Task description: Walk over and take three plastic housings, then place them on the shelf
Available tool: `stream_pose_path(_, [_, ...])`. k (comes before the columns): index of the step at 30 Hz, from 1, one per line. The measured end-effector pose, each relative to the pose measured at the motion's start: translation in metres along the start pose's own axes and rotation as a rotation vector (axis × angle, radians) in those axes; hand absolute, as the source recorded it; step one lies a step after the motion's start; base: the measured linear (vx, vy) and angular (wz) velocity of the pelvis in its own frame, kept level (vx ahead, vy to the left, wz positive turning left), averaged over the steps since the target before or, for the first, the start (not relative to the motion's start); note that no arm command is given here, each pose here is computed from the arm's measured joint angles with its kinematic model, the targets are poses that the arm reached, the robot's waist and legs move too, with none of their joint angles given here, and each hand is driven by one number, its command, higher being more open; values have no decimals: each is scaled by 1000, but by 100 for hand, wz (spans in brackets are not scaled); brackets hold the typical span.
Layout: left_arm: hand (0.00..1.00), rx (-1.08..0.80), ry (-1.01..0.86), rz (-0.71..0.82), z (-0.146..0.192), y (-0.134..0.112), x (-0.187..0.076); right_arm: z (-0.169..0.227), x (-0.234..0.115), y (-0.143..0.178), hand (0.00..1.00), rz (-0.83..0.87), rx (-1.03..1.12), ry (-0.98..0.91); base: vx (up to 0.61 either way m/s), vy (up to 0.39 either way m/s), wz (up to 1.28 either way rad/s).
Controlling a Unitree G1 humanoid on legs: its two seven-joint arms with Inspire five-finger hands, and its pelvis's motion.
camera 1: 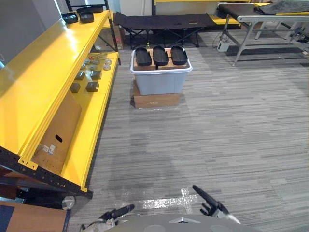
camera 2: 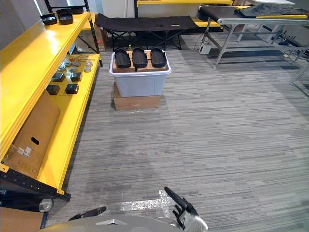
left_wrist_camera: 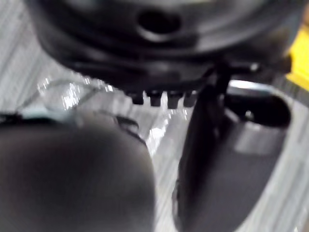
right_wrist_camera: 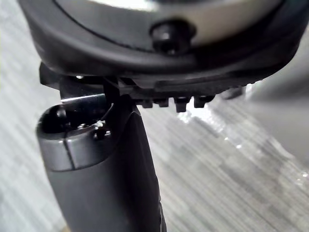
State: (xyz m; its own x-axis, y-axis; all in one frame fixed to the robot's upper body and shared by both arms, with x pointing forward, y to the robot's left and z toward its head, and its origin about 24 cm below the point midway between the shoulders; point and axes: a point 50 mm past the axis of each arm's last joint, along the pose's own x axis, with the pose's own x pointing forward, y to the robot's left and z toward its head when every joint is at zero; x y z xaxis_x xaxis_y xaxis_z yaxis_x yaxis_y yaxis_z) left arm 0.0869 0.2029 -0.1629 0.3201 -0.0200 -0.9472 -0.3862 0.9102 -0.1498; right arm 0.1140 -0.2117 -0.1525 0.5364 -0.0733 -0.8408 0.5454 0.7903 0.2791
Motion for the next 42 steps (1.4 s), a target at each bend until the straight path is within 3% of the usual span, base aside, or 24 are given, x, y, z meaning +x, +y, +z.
stream_pose_path(5, [100,-11,-141,-131,33,-35,0,47,7,39,100,119,-84,-201,-16,28,-1])
stream_pose_path(8, [100,-39,-178,-163,37,-41,-1,55,8,45,100,133,-83,-222,-4,9,1])
stream_pose_path(17, [100,-73,-177,-170,30,-38,-1,51,7,42,100,128,-84,-217,0,0,0])
stream_pose_path(28, [100,-84,-194,-142,13,-28,-5,19,3,29,100,83,42,-155,-44,1,0])
stream_pose_path(42, [100,-58,-298,-187,38,-38,-11,4,-1,34,100,91,13,-138,76,46,10])
